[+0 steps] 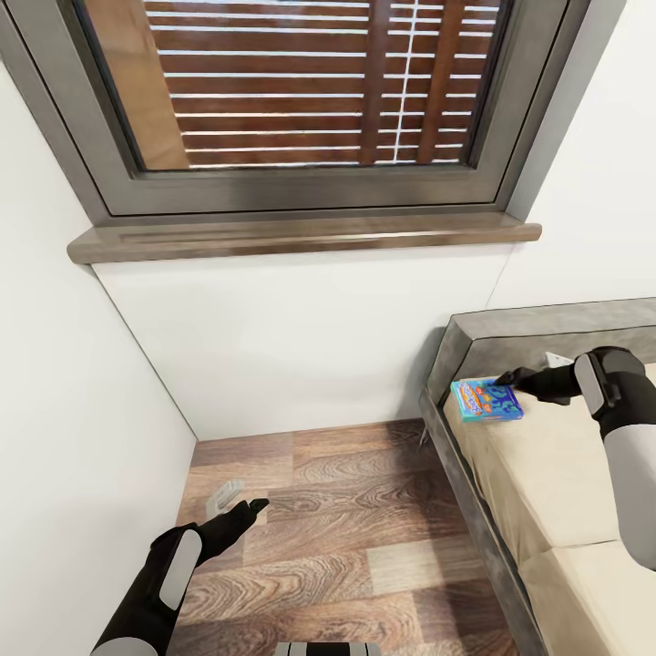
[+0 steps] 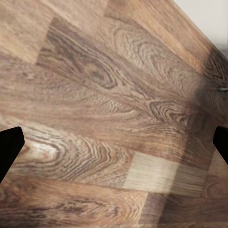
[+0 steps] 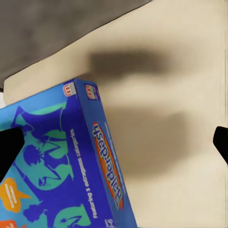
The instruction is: Put all the toys in the child's room - the three board games (two on the bed and one on the table), the two jigsaw puzzles on the table, and the tennis ball on the table - inside the toy box on the table in the child's room.
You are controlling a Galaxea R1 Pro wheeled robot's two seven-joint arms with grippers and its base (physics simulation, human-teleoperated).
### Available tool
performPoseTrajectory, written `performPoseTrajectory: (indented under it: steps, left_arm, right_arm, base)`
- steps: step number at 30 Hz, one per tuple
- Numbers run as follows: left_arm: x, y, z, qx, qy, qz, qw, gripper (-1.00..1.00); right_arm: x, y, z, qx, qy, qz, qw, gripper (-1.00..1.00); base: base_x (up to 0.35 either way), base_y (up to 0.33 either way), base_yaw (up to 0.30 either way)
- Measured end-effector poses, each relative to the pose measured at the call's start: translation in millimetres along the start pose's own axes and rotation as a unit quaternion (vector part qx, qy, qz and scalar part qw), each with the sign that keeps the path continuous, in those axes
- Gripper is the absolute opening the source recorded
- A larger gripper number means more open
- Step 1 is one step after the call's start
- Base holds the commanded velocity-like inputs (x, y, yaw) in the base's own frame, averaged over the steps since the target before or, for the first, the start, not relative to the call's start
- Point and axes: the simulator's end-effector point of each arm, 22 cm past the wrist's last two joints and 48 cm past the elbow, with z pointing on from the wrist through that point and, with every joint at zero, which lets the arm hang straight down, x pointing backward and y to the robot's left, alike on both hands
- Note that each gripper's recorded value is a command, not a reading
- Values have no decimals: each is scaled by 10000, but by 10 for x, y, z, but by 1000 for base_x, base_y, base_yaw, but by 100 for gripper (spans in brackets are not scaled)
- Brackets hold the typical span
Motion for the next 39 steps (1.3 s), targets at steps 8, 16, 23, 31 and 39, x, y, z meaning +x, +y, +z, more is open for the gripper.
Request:
performPoseTrajectory:
  steps: [8, 16, 23, 31, 39]
  left_arm:
    - [0, 0, 0, 0, 0, 0, 10000, 100]
    - [0, 0, 0, 0, 0, 0, 10000, 100]
    - [0, -1, 0, 2, 0, 0, 10000, 100]
    - [-12, -35, 4, 31, -9, 2, 10000, 100]
    - [21, -243, 43, 163, 44, 186, 9997, 100]
  right_arm:
    - [-64, -91, -57, 58, -76, 17, 10000, 100]
    - [-135, -164, -118, 108, -165, 22, 9998, 100]
    - [-252, -268, -225, 173, -323, 14, 9993, 100]
    - [-352, -442, -435, 0, -576, -85, 9983, 100]
    - [-209, -653, -730, -574, -783, -251, 9950, 100]
  base:
    - [0, 0, 0]
    - [0, 0, 0]
    - [0, 0, 0]
    - [0, 0, 0]
    - [0, 0, 0]
